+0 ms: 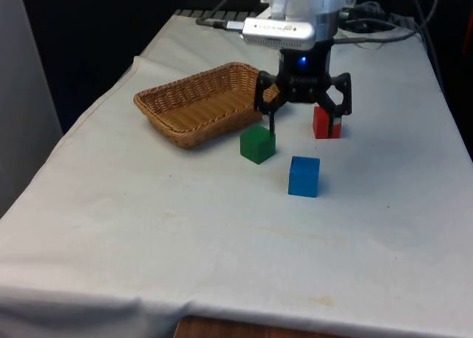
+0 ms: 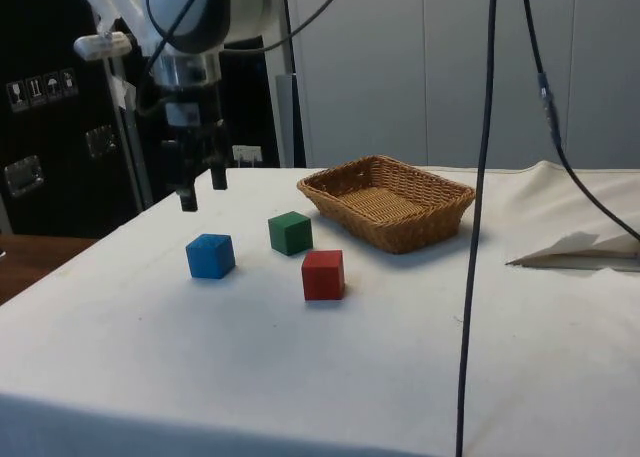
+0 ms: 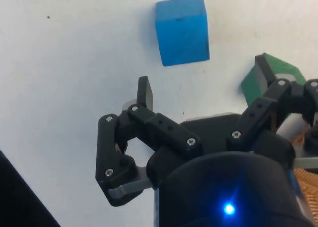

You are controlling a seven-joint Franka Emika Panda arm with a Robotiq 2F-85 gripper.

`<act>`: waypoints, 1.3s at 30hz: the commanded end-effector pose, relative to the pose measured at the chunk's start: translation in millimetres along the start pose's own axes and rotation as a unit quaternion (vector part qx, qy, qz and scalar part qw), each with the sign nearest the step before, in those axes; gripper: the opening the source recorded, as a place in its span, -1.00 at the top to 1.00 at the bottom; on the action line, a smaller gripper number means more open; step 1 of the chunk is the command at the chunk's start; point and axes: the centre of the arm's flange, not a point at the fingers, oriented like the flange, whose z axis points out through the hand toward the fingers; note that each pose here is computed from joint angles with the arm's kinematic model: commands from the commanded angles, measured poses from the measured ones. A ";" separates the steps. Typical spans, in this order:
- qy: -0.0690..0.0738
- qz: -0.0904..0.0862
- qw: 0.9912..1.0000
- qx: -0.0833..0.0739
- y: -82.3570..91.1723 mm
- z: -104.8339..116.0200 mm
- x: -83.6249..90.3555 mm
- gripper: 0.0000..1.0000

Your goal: Pick up exactly two blocks and place them into the basket.

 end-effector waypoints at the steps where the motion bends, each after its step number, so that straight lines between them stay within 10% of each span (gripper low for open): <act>1: 0.003 0.000 1.000 0.005 -1.5 4.1 0.9 -1.00; 39: -0.005 -0.005 1.000 -0.004 -9.8 58.7 5.7 -1.00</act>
